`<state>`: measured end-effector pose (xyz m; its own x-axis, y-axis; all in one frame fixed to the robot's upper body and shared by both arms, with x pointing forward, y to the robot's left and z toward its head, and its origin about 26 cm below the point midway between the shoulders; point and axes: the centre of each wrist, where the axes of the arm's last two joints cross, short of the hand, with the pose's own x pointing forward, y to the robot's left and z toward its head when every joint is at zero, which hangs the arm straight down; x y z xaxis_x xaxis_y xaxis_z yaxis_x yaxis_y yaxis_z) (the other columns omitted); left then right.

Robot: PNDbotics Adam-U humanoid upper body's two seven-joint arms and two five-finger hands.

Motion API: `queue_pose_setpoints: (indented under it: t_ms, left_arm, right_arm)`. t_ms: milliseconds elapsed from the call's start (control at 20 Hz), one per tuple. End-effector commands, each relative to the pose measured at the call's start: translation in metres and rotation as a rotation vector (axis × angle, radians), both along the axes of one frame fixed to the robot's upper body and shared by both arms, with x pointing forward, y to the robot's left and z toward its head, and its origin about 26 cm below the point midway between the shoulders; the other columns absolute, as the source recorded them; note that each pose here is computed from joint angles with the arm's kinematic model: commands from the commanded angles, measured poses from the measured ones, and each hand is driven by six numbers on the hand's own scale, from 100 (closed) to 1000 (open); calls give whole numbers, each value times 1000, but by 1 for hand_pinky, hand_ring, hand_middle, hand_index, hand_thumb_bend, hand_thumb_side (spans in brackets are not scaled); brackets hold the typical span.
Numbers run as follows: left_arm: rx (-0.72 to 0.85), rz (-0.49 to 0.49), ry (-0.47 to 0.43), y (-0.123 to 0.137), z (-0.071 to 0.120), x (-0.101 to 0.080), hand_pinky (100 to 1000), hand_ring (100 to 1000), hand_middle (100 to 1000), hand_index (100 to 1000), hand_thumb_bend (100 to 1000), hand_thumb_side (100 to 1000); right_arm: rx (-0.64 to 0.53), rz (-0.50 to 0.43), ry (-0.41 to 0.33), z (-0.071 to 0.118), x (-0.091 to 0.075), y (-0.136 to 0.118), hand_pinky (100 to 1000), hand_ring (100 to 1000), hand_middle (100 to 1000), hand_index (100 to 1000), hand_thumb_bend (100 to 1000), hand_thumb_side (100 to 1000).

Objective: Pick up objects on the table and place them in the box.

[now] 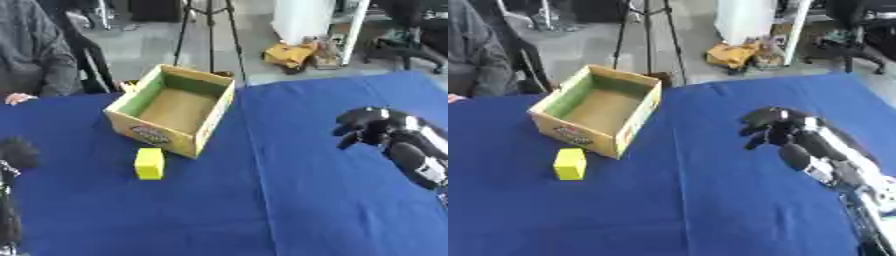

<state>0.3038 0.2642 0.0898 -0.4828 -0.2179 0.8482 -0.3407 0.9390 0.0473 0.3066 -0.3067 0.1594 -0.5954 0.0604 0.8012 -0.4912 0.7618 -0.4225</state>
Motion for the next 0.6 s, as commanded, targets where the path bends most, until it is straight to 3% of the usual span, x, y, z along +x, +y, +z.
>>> queue_pose_setpoints:
  t_ms: [50, 500, 600]
  left_arm:
    - [14, 0, -33, 3, 10, 1, 649, 634, 600, 728, 218, 976]
    - [-3, 18, -26, 3, 10, 1, 662, 638, 602, 732, 134, 1000]
    - [-12, 21, -27, 3, 10, 1, 669, 639, 603, 734, 198, 1000]
  right_arm:
    - [-7, 4, -25, 8, -1, -2, 656, 757, 766, 762, 523, 614]
    - [-7, 4, -25, 9, -1, -3, 656, 757, 766, 762, 522, 614]
    - [-7, 4, -25, 9, -1, -3, 656, 757, 766, 762, 522, 614]
